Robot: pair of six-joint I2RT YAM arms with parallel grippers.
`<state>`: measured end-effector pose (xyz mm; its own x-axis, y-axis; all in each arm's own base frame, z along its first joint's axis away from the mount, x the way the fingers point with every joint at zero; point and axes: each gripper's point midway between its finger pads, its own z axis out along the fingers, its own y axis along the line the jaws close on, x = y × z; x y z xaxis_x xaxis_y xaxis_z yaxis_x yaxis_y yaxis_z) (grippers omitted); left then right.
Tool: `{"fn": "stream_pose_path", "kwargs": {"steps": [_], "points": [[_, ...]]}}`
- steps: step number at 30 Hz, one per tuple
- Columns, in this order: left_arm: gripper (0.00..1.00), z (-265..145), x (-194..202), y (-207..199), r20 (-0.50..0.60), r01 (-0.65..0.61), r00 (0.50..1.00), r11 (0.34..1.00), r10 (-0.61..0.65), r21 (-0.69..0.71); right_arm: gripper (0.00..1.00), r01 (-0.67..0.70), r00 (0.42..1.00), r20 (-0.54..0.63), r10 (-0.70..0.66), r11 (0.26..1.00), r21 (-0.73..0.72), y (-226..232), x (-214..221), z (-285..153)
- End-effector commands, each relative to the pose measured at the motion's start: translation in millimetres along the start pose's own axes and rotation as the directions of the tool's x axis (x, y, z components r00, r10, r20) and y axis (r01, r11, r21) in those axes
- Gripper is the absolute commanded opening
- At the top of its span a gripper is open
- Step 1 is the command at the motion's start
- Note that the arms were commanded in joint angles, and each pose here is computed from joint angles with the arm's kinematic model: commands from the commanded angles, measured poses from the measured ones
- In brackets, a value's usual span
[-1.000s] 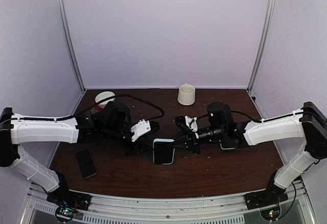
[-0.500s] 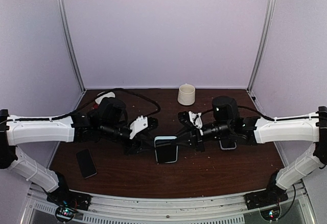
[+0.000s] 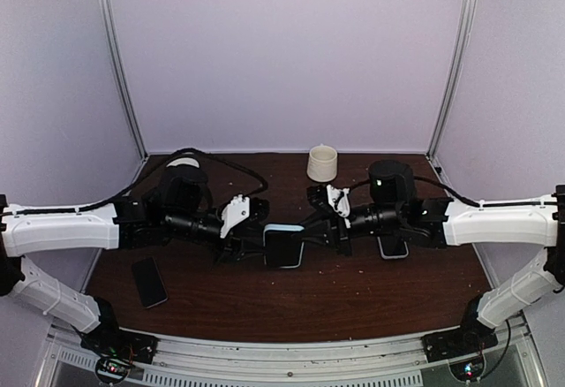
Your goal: Put the phone into the phone case
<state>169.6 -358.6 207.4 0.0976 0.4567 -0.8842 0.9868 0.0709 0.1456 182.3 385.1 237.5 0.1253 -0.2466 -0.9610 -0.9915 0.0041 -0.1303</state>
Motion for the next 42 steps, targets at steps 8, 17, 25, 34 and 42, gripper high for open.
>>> {"fn": "stream_pose_path", "kwargs": {"steps": [8,17,25,34,42], "points": [[0.00,9,-31,7,0.077,-0.006,0.997,1.000,0.004,0.024,0.00,0.105,0.984,0.146,-0.105,0.994,0.008,4,-55,-14],[0.00,6,-31,10,0.056,-0.010,0.998,1.000,0.010,-0.002,0.49,0.045,0.998,0.040,-0.048,0.997,0.059,-7,-27,-8],[0.00,-7,-46,8,0.111,-0.023,0.994,1.000,0.024,-0.015,0.45,-0.012,1.000,0.012,0.012,0.999,0.046,-2,-1,-4],[0.00,-9,-52,9,0.120,-0.008,0.993,1.000,0.010,-0.017,0.00,-0.016,0.999,0.031,0.016,1.000,0.012,0,-7,0],[0.00,-26,-84,5,0.214,0.022,0.977,1.000,-0.025,0.014,0.42,-0.070,0.997,0.030,0.069,0.997,0.033,-3,3,4]]}}
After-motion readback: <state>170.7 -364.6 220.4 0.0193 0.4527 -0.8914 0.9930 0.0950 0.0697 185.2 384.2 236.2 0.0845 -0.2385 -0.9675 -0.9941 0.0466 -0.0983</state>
